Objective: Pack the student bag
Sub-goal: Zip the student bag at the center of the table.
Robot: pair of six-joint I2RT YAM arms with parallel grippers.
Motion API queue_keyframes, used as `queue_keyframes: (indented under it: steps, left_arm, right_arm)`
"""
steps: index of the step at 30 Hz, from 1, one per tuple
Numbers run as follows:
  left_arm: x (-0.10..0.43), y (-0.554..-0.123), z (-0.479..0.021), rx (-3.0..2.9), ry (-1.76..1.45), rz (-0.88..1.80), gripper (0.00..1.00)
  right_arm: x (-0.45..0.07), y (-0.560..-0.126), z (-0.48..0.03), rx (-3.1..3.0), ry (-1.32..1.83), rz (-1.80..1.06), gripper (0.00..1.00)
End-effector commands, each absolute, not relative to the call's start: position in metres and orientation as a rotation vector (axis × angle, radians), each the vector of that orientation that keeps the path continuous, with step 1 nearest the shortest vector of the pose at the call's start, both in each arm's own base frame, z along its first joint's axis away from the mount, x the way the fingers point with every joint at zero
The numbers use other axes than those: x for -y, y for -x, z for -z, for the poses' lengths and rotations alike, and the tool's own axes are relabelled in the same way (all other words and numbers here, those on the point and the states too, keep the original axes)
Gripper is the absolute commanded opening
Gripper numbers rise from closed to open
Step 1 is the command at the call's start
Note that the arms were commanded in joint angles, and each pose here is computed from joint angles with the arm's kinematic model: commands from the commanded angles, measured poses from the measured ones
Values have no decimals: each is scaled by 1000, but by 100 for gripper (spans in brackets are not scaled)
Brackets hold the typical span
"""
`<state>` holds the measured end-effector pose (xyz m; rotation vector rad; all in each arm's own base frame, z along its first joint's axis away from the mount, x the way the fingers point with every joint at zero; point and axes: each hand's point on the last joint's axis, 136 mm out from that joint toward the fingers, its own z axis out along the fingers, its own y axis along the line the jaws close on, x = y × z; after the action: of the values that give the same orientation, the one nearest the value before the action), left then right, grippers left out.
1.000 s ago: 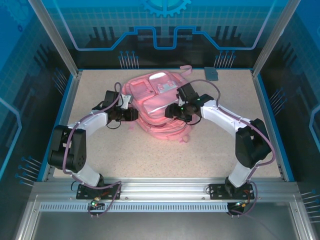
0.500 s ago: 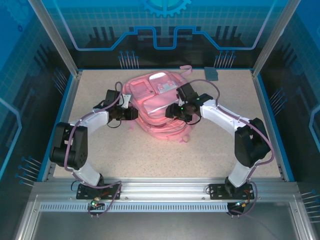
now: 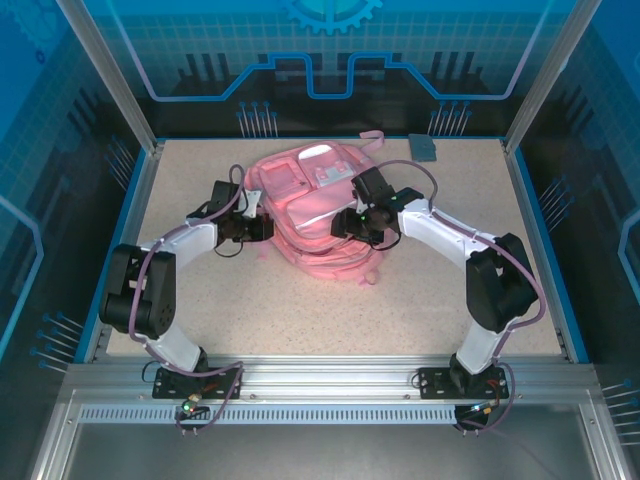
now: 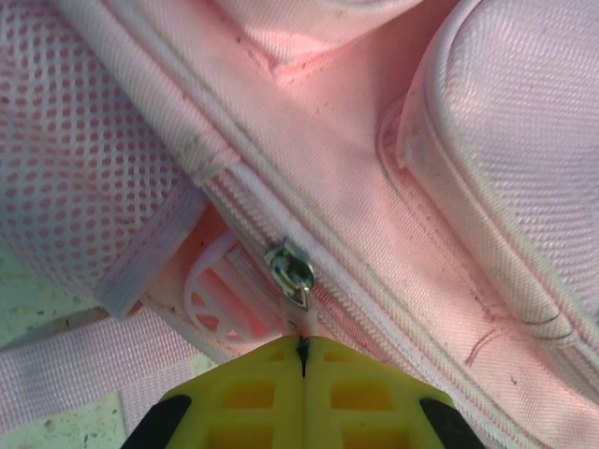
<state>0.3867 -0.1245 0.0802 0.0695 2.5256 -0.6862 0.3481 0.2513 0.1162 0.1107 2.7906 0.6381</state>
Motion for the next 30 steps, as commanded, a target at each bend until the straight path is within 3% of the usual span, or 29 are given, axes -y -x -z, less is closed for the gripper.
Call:
queue_keyframes:
  steps: [1, 6, 12, 17, 27, 30]
  left_arm:
    - [122, -385, -87, -2506, -45, 688, 10]
    - [122, -393, -84, -2523, -36, 685, 25]
    - [119, -402, -80, -2547, -16, 651, 28]
    - [118, -407, -79, -2555, -18, 632, 25]
    - [105, -407, -74, -2597, 18, 528, 2]
    - [107, -401, -77, -2598, 12, 531, 0]
  right_arm:
    - [-255, -360, -121, -2749, -112, -626, 62]
    - [-256, -360, -121, -2752, -111, -629, 62]
    - [-256, -359, -122, -2749, -108, -629, 62]
    - [-256, -359, -122, -2748, -107, -629, 62]
    - [-255, -359, -121, -2751, -112, -623, 61]
    - [-256, -360, -122, -2747, -116, -626, 61]
